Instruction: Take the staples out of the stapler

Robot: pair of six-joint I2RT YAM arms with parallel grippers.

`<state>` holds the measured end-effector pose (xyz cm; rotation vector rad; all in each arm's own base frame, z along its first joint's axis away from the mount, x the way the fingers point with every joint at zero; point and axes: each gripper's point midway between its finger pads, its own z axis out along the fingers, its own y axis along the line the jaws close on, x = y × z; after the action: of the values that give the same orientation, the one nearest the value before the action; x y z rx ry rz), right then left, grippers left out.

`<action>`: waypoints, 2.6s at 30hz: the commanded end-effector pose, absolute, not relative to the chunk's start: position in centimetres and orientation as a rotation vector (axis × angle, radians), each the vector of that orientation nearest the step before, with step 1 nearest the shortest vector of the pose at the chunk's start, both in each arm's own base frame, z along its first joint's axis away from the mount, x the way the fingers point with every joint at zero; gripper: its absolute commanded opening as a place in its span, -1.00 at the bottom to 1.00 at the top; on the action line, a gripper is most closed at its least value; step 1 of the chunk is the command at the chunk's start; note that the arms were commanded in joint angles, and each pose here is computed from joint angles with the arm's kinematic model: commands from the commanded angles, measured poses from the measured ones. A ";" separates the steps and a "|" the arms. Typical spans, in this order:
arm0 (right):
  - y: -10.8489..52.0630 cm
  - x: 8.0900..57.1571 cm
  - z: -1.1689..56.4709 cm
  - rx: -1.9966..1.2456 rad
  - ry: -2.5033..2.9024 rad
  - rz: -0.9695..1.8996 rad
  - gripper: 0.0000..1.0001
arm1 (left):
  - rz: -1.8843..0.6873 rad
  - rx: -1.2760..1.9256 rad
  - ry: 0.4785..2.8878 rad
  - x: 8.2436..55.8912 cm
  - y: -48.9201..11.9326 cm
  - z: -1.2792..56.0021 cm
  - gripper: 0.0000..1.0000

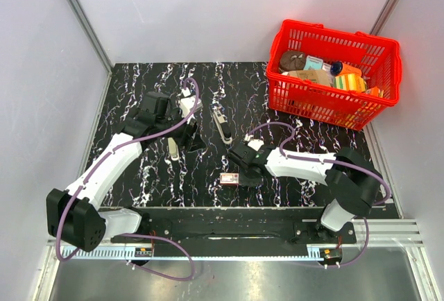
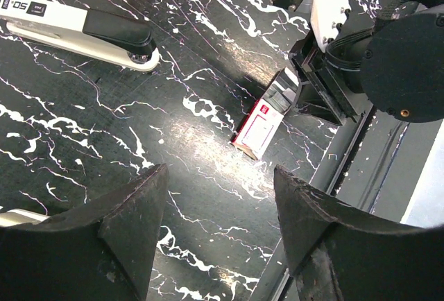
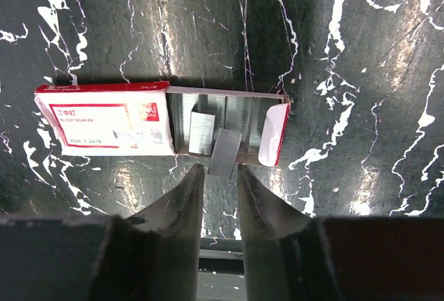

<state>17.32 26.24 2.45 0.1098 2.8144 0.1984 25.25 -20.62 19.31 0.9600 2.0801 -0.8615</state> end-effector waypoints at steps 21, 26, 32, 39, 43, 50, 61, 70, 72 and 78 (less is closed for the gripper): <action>25.7 17.8 5.1 0.148 2.732 0.299 -0.67 | -0.915 0.974 2.009 24.4 -21.3 21.2 0.33; 26.6 17.5 4.5 0.131 2.769 0.311 -0.73 | -0.912 0.979 2.006 24.3 -21.3 21.2 0.32; 26.6 17.4 4.2 0.121 2.776 0.311 -0.74 | -0.907 0.982 2.002 24.3 -21.2 21.3 0.33; 26.6 17.6 3.9 0.102 2.781 0.284 -0.74 | -0.906 0.982 2.001 24.3 -21.2 21.2 0.32; 26.6 17.8 3.6 0.094 2.788 0.270 -0.74 | -0.902 0.985 2.002 24.3 -21.1 21.1 0.33; 26.5 18.5 3.8 0.095 2.776 0.273 -0.74 | -0.917 0.986 2.005 24.1 -21.2 21.0 0.32; 26.9 19.0 4.2 0.088 2.763 0.302 -0.74 | -0.931 0.998 2.010 23.7 -21.3 20.5 0.32; 26.6 19.7 4.6 0.101 2.741 0.305 -0.72 | -0.938 1.010 2.010 23.5 -21.4 20.2 0.32; 26.5 19.7 4.3 0.104 2.751 0.302 -0.72 | -0.939 1.014 2.007 23.5 -21.4 20.3 0.32; 26.8 19.2 4.6 0.078 2.762 0.343 -0.72 | -0.940 1.026 2.008 23.3 -21.4 20.1 0.32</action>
<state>18.31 25.48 2.92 0.0942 2.8041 0.2473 23.76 -21.06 19.41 0.9858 2.0713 -0.9193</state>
